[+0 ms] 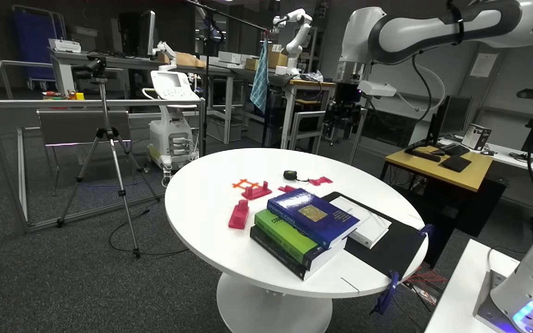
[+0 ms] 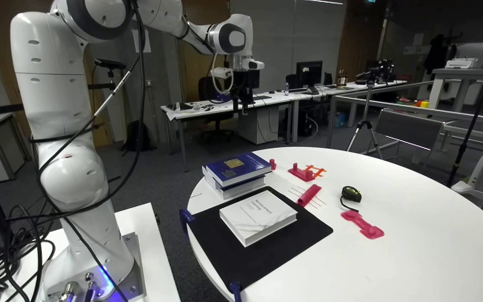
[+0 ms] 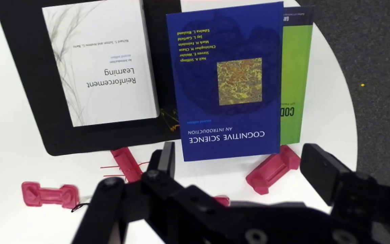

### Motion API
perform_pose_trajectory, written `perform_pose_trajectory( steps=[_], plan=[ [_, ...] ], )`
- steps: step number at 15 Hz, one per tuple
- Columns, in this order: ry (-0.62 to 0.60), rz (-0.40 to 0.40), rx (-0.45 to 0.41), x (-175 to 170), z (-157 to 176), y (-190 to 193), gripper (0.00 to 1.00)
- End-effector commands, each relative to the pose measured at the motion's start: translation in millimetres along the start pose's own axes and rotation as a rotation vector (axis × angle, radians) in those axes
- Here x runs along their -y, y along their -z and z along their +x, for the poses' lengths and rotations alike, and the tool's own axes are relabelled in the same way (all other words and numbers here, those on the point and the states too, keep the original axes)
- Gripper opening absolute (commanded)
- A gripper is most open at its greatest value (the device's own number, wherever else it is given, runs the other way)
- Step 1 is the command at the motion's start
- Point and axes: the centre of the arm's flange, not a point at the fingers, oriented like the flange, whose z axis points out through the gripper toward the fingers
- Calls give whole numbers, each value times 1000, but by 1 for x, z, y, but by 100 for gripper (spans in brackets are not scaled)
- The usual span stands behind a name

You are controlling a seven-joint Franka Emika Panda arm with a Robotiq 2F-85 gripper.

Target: Move the blue book to the top of the white book on the right.

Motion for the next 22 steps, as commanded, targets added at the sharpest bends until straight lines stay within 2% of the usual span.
perform_pose_trajectory(
  steps=[1,7,8,9,12,16,20,22],
  plan=[
    [-7,24,0,-6,4,1,100],
    [-11,39,-2,-8,5,1,100],
    [-19,46,-45,-2,-1,-4,100],
    [-12,40,-9,-7,6,0,100],
    [-4,61,-15,-7,-1,-11,100],
    [-27,82,30,-21,3,-22,100],
    [-84,121,63,-45,22,-26,100],
    [-65,152,93,-60,35,-31,100]
  ],
)
